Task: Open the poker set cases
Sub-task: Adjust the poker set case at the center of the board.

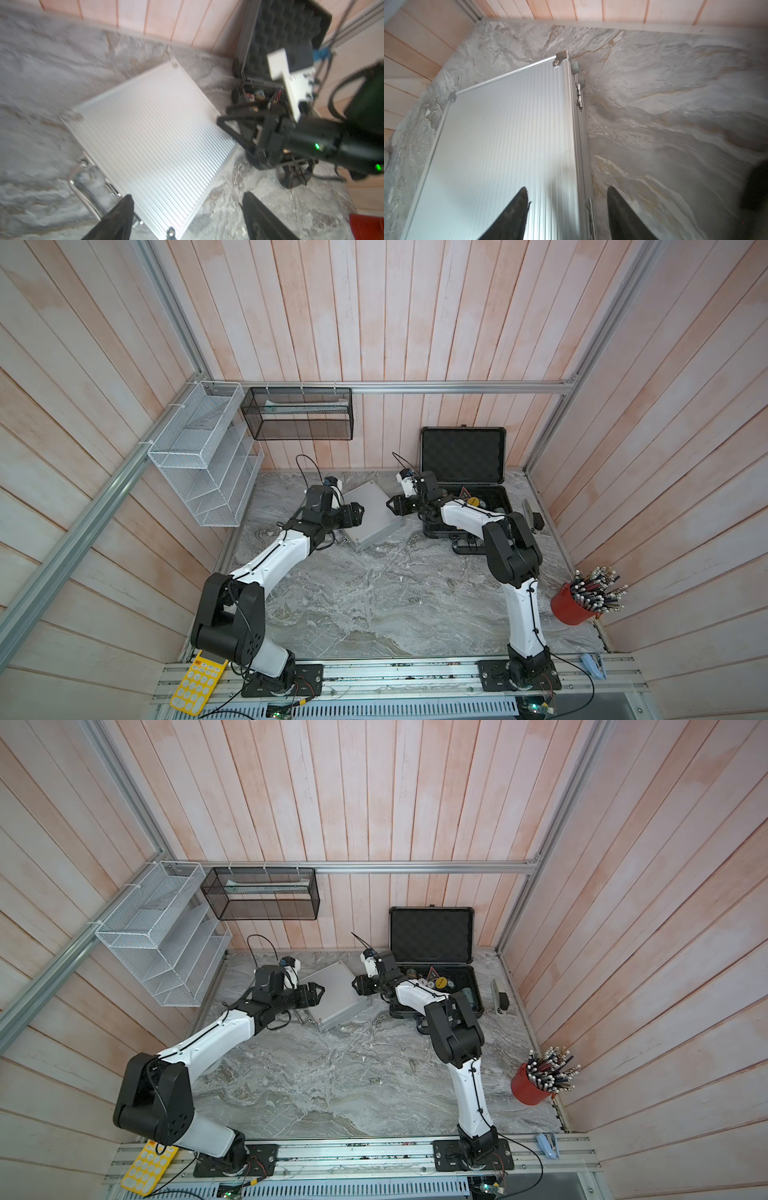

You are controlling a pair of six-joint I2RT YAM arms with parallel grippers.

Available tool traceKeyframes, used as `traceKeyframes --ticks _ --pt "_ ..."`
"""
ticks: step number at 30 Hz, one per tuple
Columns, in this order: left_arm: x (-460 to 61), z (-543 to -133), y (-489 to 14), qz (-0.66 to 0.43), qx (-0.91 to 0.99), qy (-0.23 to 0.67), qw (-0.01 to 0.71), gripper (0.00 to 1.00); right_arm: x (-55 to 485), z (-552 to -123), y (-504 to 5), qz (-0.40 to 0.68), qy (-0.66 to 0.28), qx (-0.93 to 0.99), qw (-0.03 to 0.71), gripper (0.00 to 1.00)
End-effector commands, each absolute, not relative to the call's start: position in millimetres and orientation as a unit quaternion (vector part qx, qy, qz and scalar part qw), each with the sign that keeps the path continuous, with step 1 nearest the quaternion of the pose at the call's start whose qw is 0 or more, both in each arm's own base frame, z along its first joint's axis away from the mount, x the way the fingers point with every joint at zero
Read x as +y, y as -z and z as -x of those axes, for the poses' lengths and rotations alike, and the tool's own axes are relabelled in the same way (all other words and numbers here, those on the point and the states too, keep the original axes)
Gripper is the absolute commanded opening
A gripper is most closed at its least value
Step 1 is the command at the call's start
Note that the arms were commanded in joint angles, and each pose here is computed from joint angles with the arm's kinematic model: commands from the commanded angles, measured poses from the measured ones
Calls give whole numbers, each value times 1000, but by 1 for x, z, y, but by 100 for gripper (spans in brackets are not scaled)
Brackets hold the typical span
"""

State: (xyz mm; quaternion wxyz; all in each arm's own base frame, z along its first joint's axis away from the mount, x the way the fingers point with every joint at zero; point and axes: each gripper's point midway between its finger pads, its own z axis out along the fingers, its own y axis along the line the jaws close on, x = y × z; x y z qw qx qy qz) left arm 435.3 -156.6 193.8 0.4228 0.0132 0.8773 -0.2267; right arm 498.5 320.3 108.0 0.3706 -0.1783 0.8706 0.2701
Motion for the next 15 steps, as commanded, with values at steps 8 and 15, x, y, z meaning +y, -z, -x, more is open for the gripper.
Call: traceKeyframes --ticks 8,15 --pt "-114 -532 -185 -65 885 151 435 86 288 -430 -146 52 -345 855 385 61" --pt "-118 -574 -144 -145 897 137 394 87 308 -388 -124 22 -396 860 320 59"
